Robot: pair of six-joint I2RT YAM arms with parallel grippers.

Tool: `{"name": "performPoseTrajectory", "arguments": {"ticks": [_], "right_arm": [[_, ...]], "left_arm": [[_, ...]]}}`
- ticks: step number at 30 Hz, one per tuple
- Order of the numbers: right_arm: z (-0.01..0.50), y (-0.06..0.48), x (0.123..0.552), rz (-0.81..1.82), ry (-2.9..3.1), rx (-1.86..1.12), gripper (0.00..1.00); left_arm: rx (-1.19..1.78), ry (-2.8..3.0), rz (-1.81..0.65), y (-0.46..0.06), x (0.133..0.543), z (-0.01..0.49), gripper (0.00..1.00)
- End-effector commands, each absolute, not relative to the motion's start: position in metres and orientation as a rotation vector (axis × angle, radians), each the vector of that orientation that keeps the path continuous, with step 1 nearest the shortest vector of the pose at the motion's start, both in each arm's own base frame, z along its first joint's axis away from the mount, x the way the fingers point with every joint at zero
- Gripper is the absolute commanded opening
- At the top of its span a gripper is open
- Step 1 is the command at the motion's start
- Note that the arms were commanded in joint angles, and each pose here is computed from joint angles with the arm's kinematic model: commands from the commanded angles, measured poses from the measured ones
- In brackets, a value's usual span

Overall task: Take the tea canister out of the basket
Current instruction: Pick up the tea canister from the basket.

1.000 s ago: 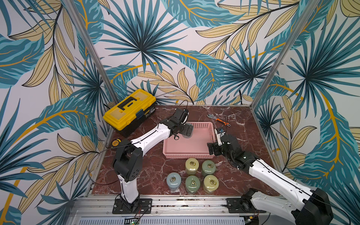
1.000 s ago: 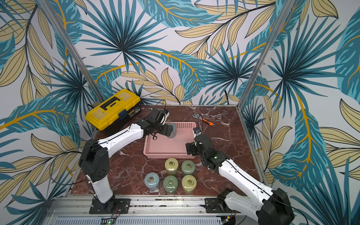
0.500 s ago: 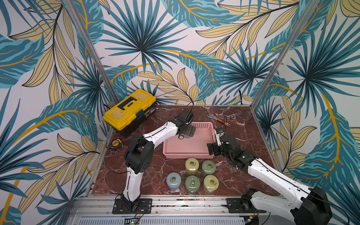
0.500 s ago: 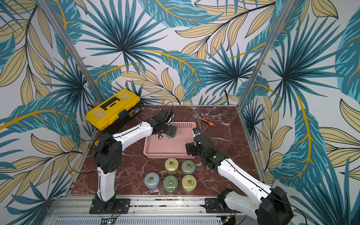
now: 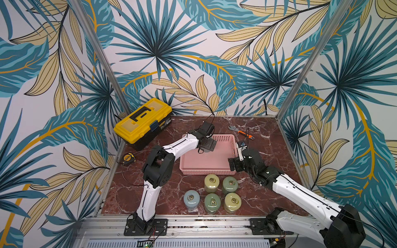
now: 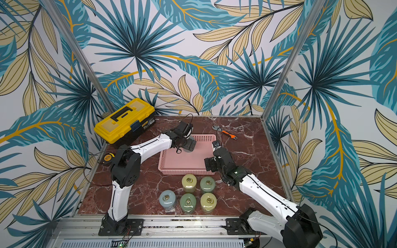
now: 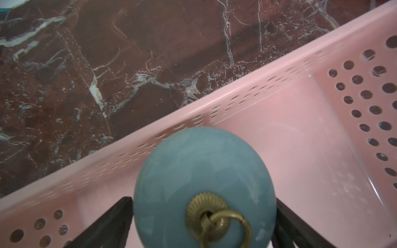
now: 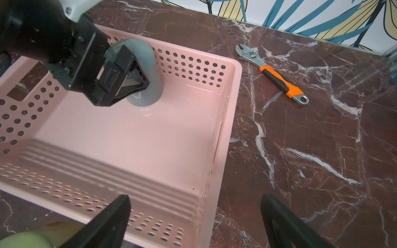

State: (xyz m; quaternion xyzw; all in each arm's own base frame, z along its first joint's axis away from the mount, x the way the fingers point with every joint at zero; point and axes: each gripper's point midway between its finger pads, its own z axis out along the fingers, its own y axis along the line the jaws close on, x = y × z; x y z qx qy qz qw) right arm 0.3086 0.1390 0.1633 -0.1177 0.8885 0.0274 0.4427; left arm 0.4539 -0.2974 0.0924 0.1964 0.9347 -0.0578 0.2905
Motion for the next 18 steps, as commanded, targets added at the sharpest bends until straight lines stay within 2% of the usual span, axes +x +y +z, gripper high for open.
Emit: {"name": "performPoseTrajectory", "arguments": {"ticks": [1,12,18], "right_arm": [[0.156,0.135,0.309,0.034,2.212,-0.303,0.99],[0.155,0.134,0.31,0.028,2.216,-0.302,0.99],[0.155,0.135,0.31,0.029,2.216,-0.303,0.99]], "left_arm": [[0.516,2.421,-0.171,-0.308,0.471,0.115,1.0],[0.528,2.437,-0.182,-0.314,0.476,0.103,0.97],[0.529,2.438,-0.185,-0.314,0.476,0.103,0.86]]}}
